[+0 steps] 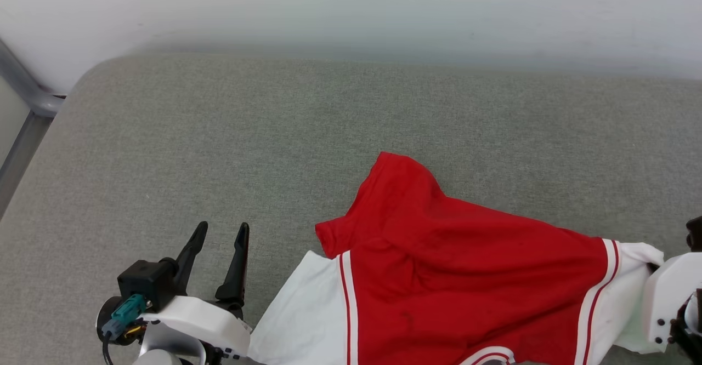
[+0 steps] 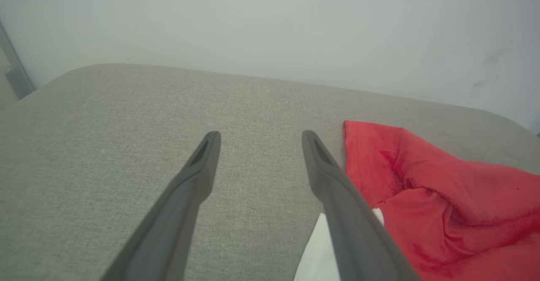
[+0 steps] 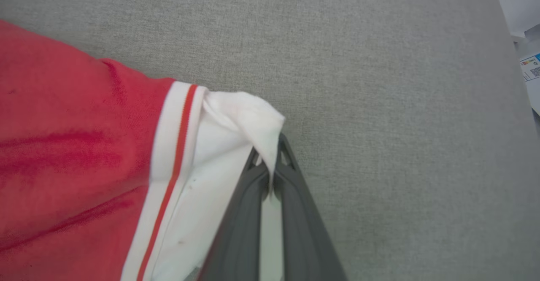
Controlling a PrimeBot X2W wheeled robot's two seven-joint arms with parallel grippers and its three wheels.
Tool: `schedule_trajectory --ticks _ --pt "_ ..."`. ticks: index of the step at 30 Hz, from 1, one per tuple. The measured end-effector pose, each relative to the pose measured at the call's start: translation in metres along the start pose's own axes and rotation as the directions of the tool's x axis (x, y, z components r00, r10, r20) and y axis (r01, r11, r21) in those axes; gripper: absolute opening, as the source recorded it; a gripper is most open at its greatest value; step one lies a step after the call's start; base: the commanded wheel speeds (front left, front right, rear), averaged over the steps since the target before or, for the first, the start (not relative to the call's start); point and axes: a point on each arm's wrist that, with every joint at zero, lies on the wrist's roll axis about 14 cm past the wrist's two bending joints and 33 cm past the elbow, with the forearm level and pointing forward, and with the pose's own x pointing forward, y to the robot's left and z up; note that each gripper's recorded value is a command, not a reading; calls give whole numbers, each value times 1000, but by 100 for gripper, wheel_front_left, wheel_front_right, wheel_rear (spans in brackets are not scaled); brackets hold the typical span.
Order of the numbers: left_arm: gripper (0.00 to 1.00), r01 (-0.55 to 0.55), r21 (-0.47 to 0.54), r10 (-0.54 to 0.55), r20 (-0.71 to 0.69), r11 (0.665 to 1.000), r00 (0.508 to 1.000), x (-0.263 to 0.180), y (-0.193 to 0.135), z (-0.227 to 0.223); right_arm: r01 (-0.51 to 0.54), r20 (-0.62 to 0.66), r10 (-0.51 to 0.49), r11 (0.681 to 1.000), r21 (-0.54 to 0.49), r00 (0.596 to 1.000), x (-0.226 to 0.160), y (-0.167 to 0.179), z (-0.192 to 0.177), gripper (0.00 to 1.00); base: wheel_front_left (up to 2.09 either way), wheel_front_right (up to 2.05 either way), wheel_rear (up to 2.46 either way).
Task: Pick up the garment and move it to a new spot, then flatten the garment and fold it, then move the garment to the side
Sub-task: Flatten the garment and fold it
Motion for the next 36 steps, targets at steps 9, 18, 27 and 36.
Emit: schedule_trajectory --ticks 9,18,27,36 --pt "100 -18 -5 18 -41 1000 999 -6 7 -14 0 179 -17 995 95 984 5 7 13 100 0 0 0" --pt "100 -28 8 28 -43 1000 999 -19 11 -13 -15 544 -52 993 117 837 -37 17 57 100 0 0 0" --pt "100 -2 21 5 -108 1000 994 -24 8 -15 -102 713 37 994 48 700 -87 53 80 100 0 0 0" --pt "100 121 -16 -114 -482 993 869 -38 -4 -67 -188 685 94 980 64 723 -100 74 57 100 0 0 0"
